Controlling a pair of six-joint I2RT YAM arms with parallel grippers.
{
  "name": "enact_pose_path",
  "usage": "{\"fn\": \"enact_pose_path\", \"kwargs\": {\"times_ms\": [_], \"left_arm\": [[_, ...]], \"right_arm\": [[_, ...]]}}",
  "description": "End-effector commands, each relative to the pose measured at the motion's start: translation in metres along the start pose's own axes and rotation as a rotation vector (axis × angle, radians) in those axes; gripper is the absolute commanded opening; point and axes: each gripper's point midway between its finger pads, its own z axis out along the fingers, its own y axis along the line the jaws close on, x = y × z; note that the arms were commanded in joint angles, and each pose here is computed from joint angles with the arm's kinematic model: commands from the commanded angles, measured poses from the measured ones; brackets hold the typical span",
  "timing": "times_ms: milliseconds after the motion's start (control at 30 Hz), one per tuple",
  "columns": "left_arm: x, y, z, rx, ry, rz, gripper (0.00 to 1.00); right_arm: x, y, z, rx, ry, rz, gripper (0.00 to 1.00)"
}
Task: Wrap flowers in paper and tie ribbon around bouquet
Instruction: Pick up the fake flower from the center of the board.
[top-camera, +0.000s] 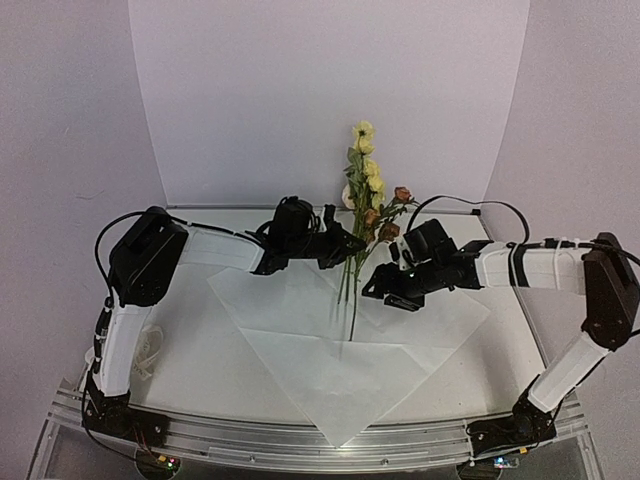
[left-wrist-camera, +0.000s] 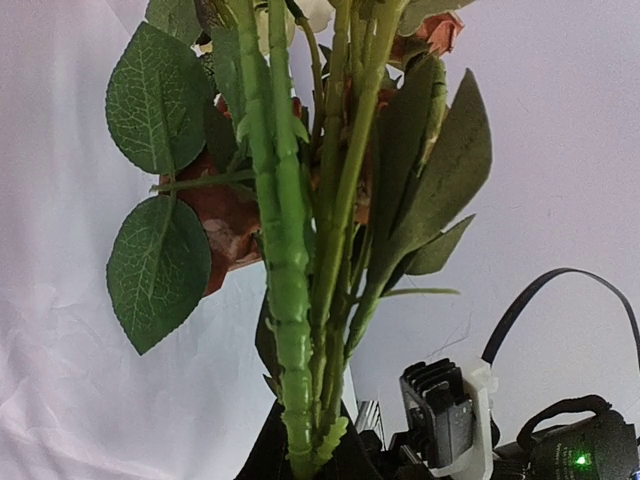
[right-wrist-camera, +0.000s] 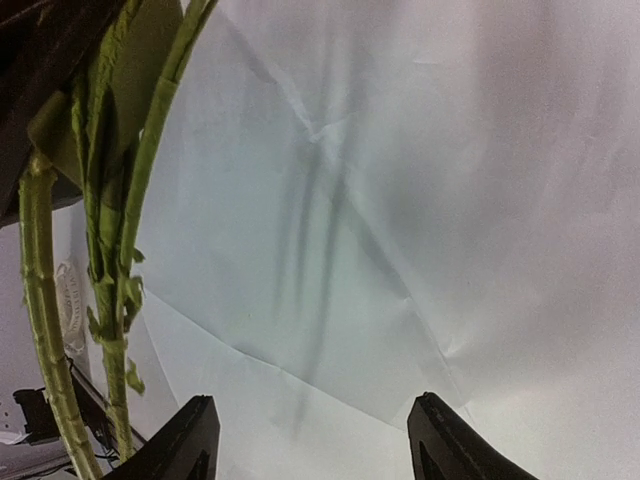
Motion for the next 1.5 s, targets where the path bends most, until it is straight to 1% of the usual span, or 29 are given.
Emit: {"fn": "enact_pose_path", "kwargs": {"times_ms": [0,100,167,333,600,767,1133,1167,1233,1300,1367,1433,1467], "left_arm": [[-0.012,-0.068,-0.016,0.159,-0.037,0.062,0.00],[-0.011,-0.068,-0.014,0.165,-0.033,0.055,0.00],[-0.010,-0.069,-0.013,0.169,-0.026,0.052,0.00],[-0.006,-0.069,-0.010,0.179,-0.012,0.039,0.00],[-0.003,-0.070,-0.009,0.183,0.000,0.039,0.00],[-0.002,-0.070,-0.009,0.189,0.002,0.033,0.00],[0.001,-0.066,-0.011,0.192,0.002,0.021,0.00],[0.002,-0.067,-0.012,0.196,0.003,0.020,0.00],[0.002,-0.067,-0.013,0.198,0.003,0.021,0.00],[0.003,-0.069,-0.015,0.200,0.003,0.027,0.00],[0.004,-0.068,-0.017,0.203,0.004,0.030,0.03],[0.006,-0.067,-0.019,0.211,0.003,0.031,0.10],[0.007,-0.067,-0.020,0.211,0.003,0.031,0.14]], "right_arm": [[-0.024,0.013,-0.035,-0.026,-0.148,-0.031,0.69],[-0.027,0.023,-0.036,-0.057,-0.142,-0.050,0.71],[-0.028,0.032,-0.032,-0.090,-0.119,-0.057,0.72],[-0.030,0.037,-0.019,-0.103,-0.090,-0.060,0.72],[-0.032,0.040,-0.005,-0.104,-0.067,-0.041,0.70],[-0.038,0.042,0.001,-0.102,-0.071,-0.031,0.67],[-0.046,0.047,0.002,-0.100,-0.093,-0.022,0.64],[-0.047,0.045,0.003,-0.094,-0.096,-0.019,0.63],[-0.048,0.043,0.005,-0.082,-0.101,-0.016,0.53],[-0.048,0.040,0.006,-0.070,-0.106,-0.012,0.37],[-0.050,0.040,0.006,-0.066,-0.109,-0.010,0.17],[-0.051,0.038,0.006,-0.048,-0.114,-0.011,0.03],[-0.052,0.036,0.006,-0.032,-0.117,-0.015,0.00]]}}
